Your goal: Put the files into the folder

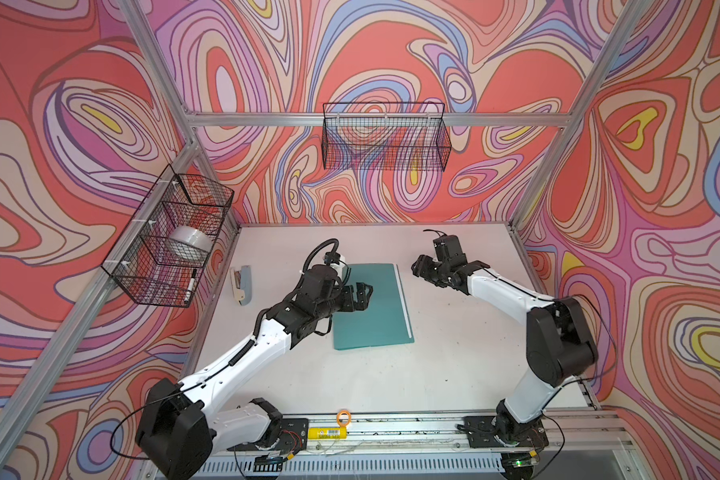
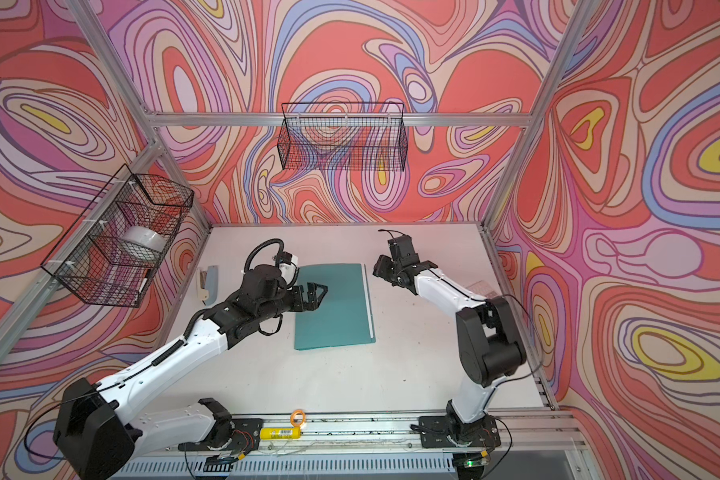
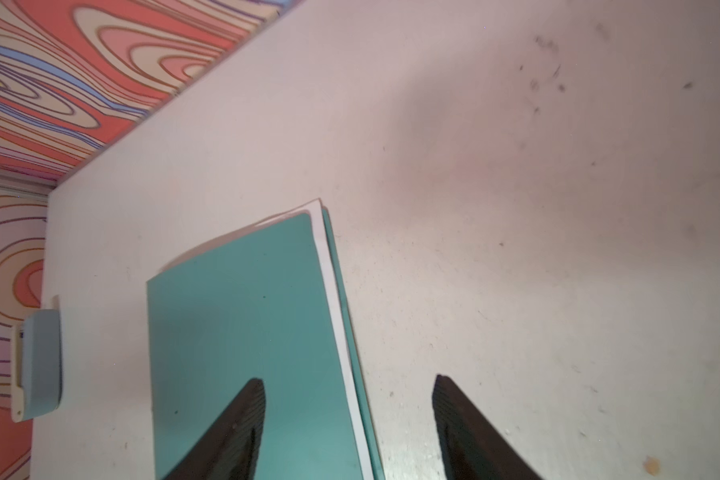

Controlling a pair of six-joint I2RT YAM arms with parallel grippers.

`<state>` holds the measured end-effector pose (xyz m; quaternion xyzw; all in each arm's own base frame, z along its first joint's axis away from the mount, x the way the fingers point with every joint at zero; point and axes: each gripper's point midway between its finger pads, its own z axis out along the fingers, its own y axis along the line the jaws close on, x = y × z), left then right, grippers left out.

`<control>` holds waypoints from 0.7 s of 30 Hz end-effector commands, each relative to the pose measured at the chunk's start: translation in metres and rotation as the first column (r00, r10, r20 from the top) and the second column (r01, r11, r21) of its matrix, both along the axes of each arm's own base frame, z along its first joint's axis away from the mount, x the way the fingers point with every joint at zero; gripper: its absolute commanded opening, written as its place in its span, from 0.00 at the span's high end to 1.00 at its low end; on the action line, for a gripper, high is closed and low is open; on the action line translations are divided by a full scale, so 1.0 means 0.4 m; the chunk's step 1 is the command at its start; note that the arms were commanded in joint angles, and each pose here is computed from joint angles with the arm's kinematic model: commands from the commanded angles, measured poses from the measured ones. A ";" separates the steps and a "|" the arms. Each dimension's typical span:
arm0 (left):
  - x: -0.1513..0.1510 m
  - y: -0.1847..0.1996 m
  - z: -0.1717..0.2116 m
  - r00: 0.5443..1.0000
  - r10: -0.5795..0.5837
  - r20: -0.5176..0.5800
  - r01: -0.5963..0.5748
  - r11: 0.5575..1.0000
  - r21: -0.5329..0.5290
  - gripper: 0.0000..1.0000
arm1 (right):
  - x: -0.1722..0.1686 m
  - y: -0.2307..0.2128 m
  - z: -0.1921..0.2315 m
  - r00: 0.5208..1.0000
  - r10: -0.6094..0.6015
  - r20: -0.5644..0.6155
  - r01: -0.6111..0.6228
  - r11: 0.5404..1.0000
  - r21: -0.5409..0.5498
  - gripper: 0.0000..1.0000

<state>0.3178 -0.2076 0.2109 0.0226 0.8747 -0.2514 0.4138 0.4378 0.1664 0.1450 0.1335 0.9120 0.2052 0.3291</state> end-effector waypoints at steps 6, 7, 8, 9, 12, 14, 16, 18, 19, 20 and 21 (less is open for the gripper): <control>0.033 0.265 -0.029 0.840 0.225 0.494 -0.425 0.839 0.340 0.00 | -0.127 -0.065 0.119 0.989 0.079 0.124 -0.063 0.989 -0.132 0.02; 0.033 0.301 -0.019 0.805 0.272 0.528 -0.498 0.793 0.350 0.00 | -0.136 -0.073 0.122 0.990 0.075 0.123 -0.057 0.988 -0.144 0.02; 0.032 0.334 -0.011 0.768 0.313 0.558 -0.559 0.753 0.347 0.00 | -0.143 -0.079 0.123 0.990 0.073 0.120 -0.054 0.986 -0.155 0.01; 0.033 0.362 -0.003 0.737 0.323 0.594 -0.599 0.720 0.352 0.00 | -0.148 -0.087 0.123 0.990 0.070 0.119 -0.048 0.984 -0.172 0.02; 0.055 0.461 -0.055 0.721 0.359 0.592 -0.647 0.655 0.390 0.00 | -0.152 -0.116 0.132 0.986 0.051 0.158 -0.013 0.974 -0.228 0.01; 0.070 0.540 -0.120 0.712 0.454 0.536 -0.683 0.625 0.377 0.00 | -0.154 -0.137 0.133 0.980 0.032 0.195 0.020 0.967 -0.255 0.01; 0.081 0.586 -0.175 0.708 0.491 0.507 -0.690 0.634 0.349 0.00 | -0.156 -0.151 0.137 0.969 0.022 0.247 0.047 0.962 -0.270 0.02; 0.085 0.620 -0.194 0.667 0.511 0.543 -0.728 0.603 0.326 0.00 | -0.160 -0.167 0.142 0.950 0.026 0.312 0.071 0.952 -0.296 0.01; 0.087 0.623 -0.201 0.662 0.502 0.556 -0.726 0.616 0.308 0.00 | -0.162 -0.178 0.141 0.942 0.027 0.335 0.086 0.944 -0.318 0.02; 0.090 0.636 -0.217 0.656 0.520 0.547 -0.728 0.628 0.276 0.00 | -0.163 -0.197 0.141 0.933 0.023 0.359 0.113 0.929 -0.353 0.01; 0.092 0.632 -0.220 0.663 0.508 0.550 -0.715 0.646 0.267 0.00 | -0.164 -0.220 0.134 0.926 0.002 0.377 0.155 0.910 -0.385 0.02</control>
